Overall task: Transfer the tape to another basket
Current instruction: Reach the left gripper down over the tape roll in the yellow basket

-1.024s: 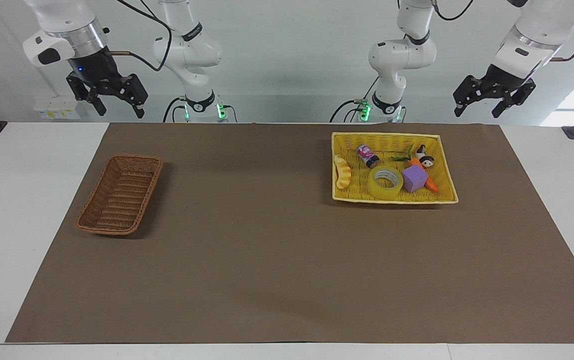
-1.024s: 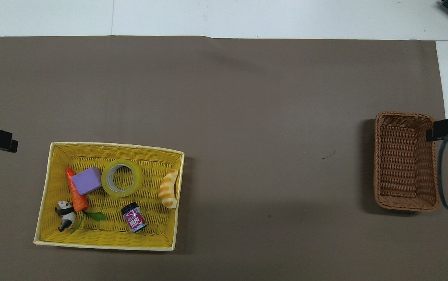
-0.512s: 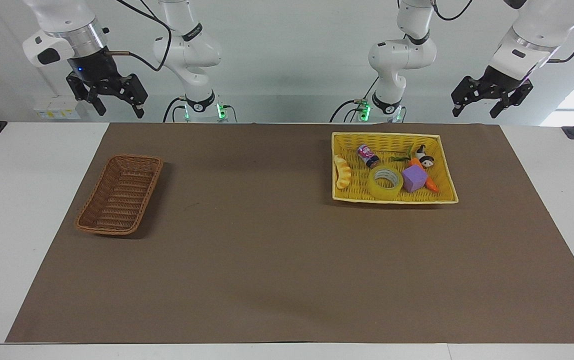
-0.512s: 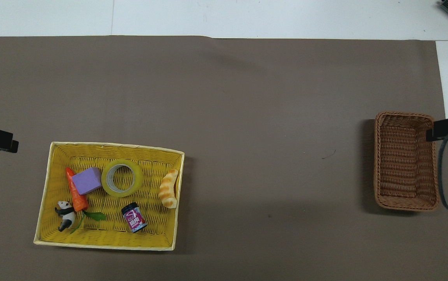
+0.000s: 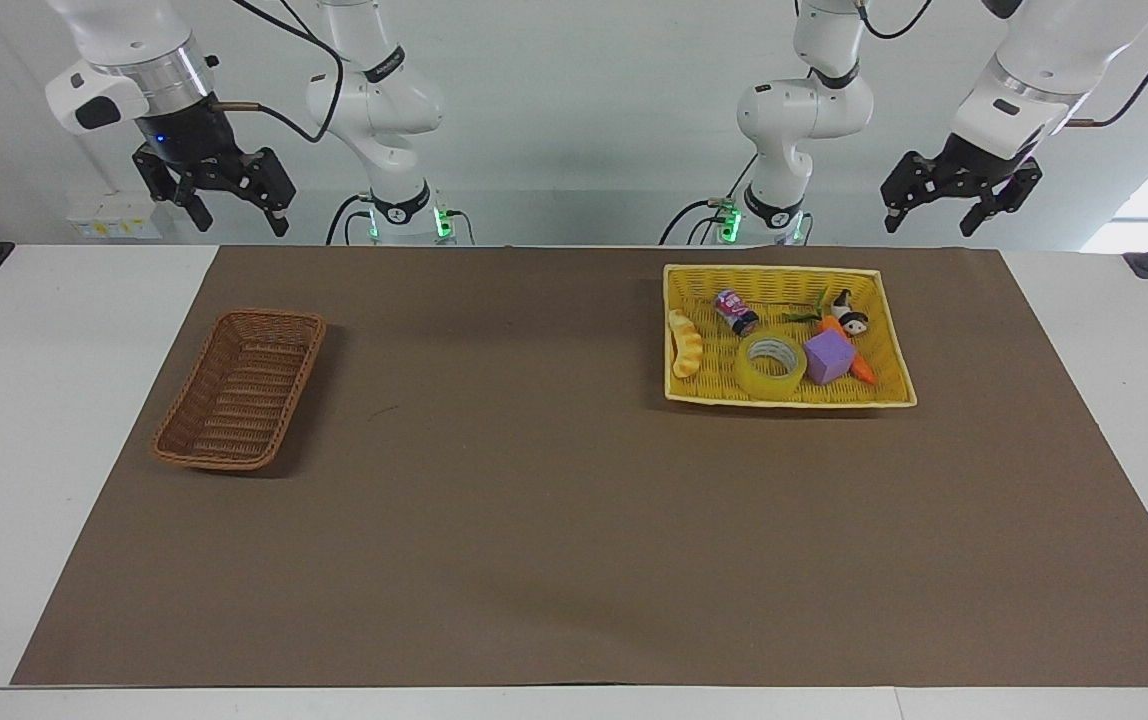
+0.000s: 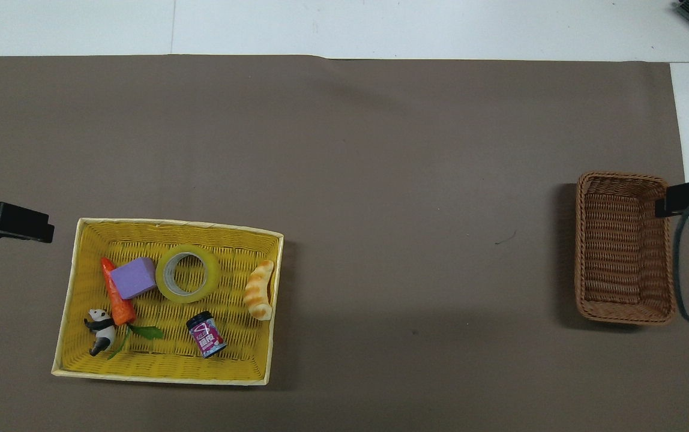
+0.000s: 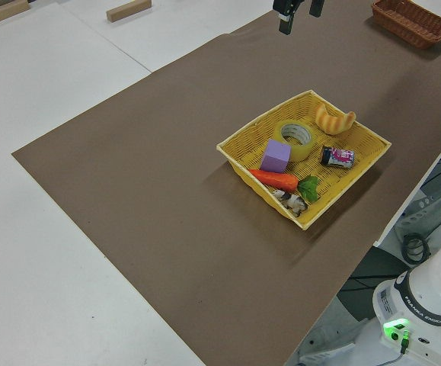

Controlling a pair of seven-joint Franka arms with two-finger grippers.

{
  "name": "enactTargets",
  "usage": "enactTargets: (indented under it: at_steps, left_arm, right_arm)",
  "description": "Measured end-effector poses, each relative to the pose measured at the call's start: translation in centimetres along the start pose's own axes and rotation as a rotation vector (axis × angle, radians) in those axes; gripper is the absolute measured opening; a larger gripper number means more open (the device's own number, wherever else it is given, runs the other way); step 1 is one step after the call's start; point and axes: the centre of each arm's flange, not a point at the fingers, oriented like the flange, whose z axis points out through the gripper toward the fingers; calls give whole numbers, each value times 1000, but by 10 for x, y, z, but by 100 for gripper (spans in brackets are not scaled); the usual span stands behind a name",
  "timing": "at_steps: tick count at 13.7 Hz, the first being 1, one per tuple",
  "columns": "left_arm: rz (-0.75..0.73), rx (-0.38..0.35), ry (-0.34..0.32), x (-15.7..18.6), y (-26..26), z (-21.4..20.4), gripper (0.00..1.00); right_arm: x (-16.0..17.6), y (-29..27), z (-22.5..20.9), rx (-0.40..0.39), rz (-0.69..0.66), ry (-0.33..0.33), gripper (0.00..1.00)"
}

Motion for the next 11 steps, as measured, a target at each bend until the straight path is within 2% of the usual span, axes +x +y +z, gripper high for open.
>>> enactTargets:
  at_steps: [3, 7, 11]
  left_arm:
    - [6, 5, 23, -3, 25, 13, 100]
    - [-3, 10, 35, -10, 22, 42, 100]
    - [2, 11, 37, -2, 24, 91, 100]
  right_arm:
    - [0, 0, 0, 0, 0, 0, 100]
    - [0, 0, 0, 0, 0, 0, 100]
    - [0, 0, 0, 0, 0, 0, 100]
